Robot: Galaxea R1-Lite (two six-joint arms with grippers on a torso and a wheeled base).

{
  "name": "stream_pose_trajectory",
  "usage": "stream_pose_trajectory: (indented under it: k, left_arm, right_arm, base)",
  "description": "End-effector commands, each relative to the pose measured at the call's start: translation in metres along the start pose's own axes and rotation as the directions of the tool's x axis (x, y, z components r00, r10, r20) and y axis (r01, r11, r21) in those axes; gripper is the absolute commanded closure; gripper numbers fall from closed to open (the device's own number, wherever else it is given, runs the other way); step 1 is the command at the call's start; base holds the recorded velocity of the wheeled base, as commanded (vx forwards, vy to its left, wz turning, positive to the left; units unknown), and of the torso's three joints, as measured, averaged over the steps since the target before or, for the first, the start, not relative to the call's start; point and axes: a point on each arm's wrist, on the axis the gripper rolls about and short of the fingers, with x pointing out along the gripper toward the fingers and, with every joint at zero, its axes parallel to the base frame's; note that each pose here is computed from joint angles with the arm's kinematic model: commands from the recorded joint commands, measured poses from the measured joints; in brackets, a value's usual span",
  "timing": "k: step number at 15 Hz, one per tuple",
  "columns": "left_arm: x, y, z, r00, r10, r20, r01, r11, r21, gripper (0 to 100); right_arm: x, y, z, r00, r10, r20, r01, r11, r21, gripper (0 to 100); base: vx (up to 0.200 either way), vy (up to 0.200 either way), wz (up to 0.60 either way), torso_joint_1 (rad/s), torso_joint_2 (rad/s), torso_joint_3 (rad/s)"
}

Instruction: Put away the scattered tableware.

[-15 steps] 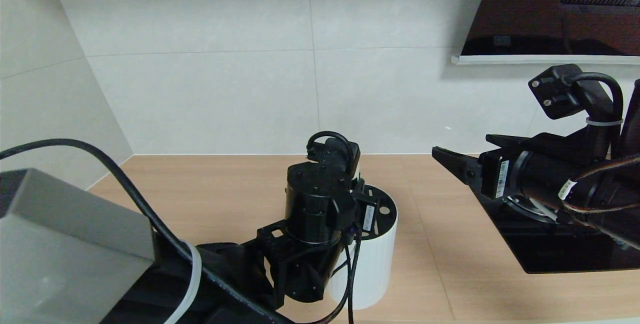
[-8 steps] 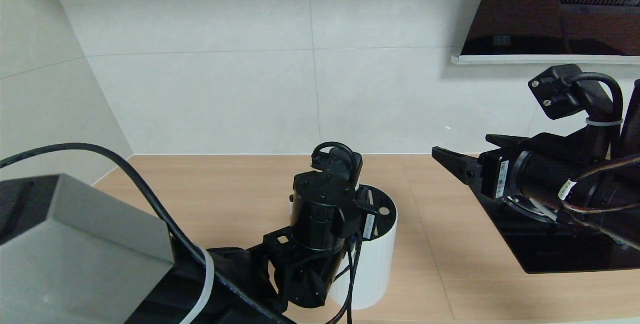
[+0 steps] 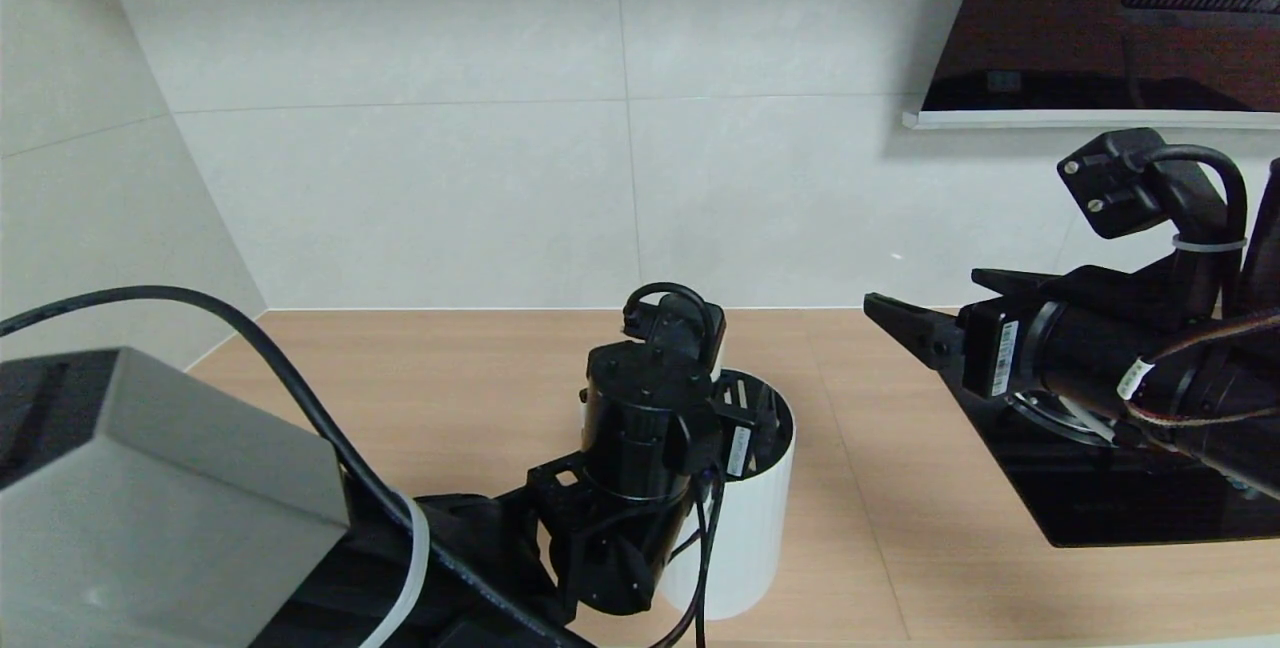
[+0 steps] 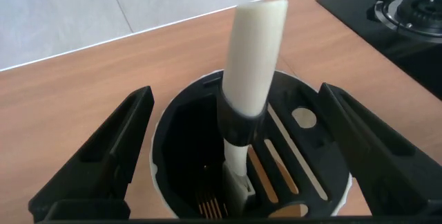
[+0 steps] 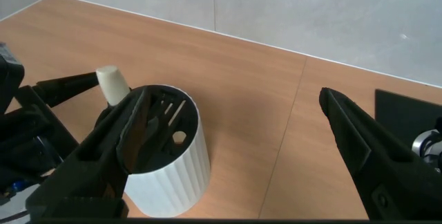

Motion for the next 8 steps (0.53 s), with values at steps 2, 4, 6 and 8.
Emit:
stream_pose_trajectory:
  k: [2,4,6,8]
  left_arm:
    - [-0.006,0.003,0.014,0.999,-0.002,0.038,0.003,0.999,-0.034,0]
    - [-0.025,0.013,0.042,0.994,-0.007,0.112,0.016,0.997,-0.081,0]
    - [-0.060,0.033,0.086,0.972,-0.002,0.236,0.040,0.987,-0.157,0]
    - [-0.097,0.061,0.121,0.941,0.003,0.338,0.071,0.976,-0.207,0]
  right_arm:
    - [-0.001,0.000,0.001,1.000,0.001,0.003,-0.001,1.000,0.001,0]
    - [-0.004,-0.001,0.005,1.000,0.003,0.022,-0.003,1.000,0.011,0]
    - [-0.016,-0.004,0.015,0.997,0.003,0.075,-0.005,1.000,0.019,0]
    - [-0.036,-0.011,0.028,0.989,-0.003,0.145,0.002,1.000,0.011,0]
  base:
    - [0.000,0.000,0.00,0.000,0.00,0.000]
    - [0.000,0.000,0.00,0.000,0.00,0.000]
    - [0.000,0.000,0.00,0.000,0.00,0.000]
    - [0.000,0.000,0.00,0.000,0.00,0.000]
